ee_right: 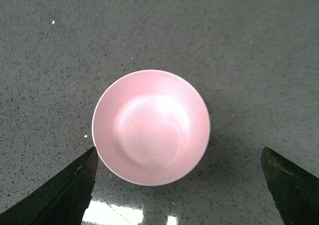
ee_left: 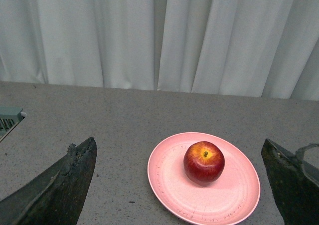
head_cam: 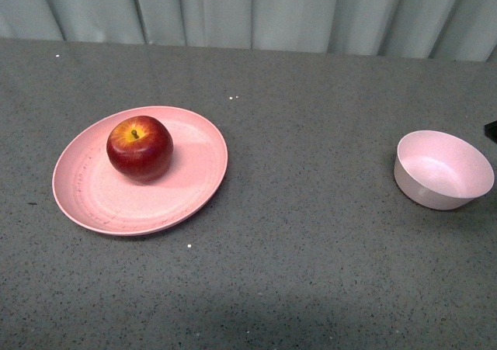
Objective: Move apple from plate to bowl
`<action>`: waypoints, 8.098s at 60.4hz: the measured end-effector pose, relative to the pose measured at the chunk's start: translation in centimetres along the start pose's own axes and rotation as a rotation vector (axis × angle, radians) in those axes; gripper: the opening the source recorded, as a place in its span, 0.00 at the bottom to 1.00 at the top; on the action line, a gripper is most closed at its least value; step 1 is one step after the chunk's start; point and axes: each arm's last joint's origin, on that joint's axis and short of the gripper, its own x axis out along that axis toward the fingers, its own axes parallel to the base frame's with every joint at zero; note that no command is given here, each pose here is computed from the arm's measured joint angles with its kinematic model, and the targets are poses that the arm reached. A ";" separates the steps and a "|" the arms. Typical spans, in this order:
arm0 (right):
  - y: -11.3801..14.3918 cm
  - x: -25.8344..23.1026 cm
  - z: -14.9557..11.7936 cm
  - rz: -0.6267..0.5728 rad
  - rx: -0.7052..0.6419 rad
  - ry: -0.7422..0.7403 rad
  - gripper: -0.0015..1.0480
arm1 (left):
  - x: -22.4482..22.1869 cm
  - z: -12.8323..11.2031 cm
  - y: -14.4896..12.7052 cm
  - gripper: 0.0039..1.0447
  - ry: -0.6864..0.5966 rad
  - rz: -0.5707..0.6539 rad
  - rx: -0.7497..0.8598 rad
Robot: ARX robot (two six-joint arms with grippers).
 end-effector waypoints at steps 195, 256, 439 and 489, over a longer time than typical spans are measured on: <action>13.0 1.8 4.1 0.258 -0.210 -0.135 0.91 | 0.0 0.0 0.0 0.94 0.000 0.000 0.000; 4.8 -13.1 -5.8 -0.176 0.107 -0.706 0.01 | 0.0 0.0 0.0 0.94 0.000 -0.001 0.000; 5.1 -18.6 -10.2 -0.175 0.109 -0.726 0.91 | 15.5 0.7 -7.1 0.94 0.346 -0.011 -0.093; 5.1 -18.6 -10.2 -0.175 0.108 -0.726 0.91 | 26.8 -9.3 -10.6 0.94 0.817 0.071 -0.011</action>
